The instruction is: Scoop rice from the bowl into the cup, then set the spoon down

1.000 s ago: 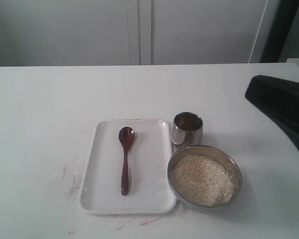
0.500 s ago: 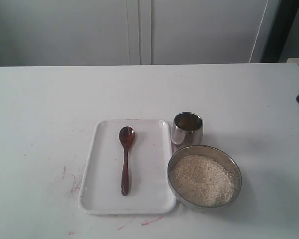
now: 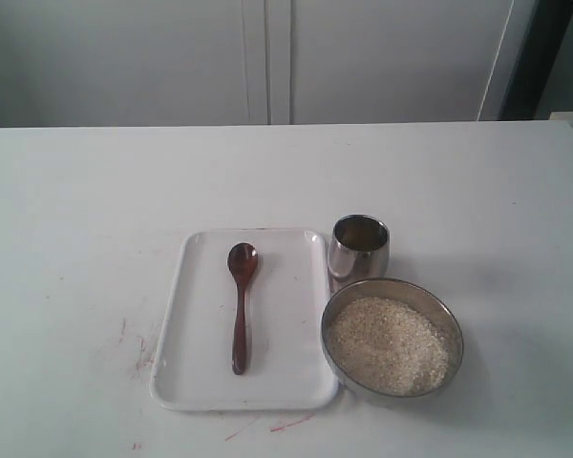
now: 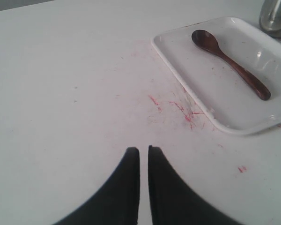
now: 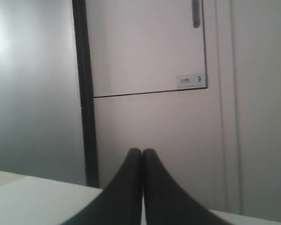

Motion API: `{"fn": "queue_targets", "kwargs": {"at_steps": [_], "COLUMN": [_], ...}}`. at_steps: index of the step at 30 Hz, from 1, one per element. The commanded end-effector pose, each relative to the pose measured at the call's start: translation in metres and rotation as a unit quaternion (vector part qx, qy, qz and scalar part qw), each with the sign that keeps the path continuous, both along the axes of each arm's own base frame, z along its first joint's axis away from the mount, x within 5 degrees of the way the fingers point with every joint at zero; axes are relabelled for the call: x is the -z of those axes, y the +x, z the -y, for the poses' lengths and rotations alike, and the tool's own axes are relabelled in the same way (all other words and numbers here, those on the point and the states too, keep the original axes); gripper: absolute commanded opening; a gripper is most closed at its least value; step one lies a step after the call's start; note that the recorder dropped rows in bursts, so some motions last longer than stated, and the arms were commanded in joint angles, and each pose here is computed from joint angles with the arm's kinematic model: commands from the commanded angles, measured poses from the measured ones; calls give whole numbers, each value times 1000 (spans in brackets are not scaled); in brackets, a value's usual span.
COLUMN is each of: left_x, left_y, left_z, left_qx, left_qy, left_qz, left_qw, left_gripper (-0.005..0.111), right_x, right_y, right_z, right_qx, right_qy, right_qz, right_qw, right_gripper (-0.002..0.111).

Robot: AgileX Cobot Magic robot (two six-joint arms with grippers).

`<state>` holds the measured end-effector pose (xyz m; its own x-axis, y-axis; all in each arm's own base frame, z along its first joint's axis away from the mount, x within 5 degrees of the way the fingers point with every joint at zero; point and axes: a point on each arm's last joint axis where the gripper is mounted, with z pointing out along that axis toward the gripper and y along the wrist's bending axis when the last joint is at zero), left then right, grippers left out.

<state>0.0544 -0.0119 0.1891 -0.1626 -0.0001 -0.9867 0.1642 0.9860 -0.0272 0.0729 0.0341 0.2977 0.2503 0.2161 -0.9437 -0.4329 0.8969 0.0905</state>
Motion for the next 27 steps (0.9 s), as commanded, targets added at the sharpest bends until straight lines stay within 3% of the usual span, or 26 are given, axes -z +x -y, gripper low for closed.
{"fn": "queue_targets", "kwargs": {"at_steps": [1, 8, 16, 23, 27], "left_x": [-2, -2, -2, -2, -2], "left_y": [0, 0, 0, 0, 0], "left_z": [1, 1, 1, 1, 1], "left_qx": [4, 4, 4, 4, 4], "left_qy": [-5, -5, -5, -5, -5], "left_qz": [2, 2, 2, 2, 2], "left_qw": [1000, 1000, 1000, 1000, 1000], "left_gripper": [14, 14, 14, 14, 14], "right_x": [4, 29, 95, 116, 116], "right_y": [0, -19, -17, -20, -20], "right_z": [18, 27, 27, 29, 29], "right_qx": [107, 158, 152, 146, 146], "right_qy": [-2, -120, -146, -174, -174], "right_qz": [-8, -68, -150, -248, -251], "right_qw": [994, 978, 966, 942, 941], "right_gripper": [0, 0, 0, 0, 0]}}
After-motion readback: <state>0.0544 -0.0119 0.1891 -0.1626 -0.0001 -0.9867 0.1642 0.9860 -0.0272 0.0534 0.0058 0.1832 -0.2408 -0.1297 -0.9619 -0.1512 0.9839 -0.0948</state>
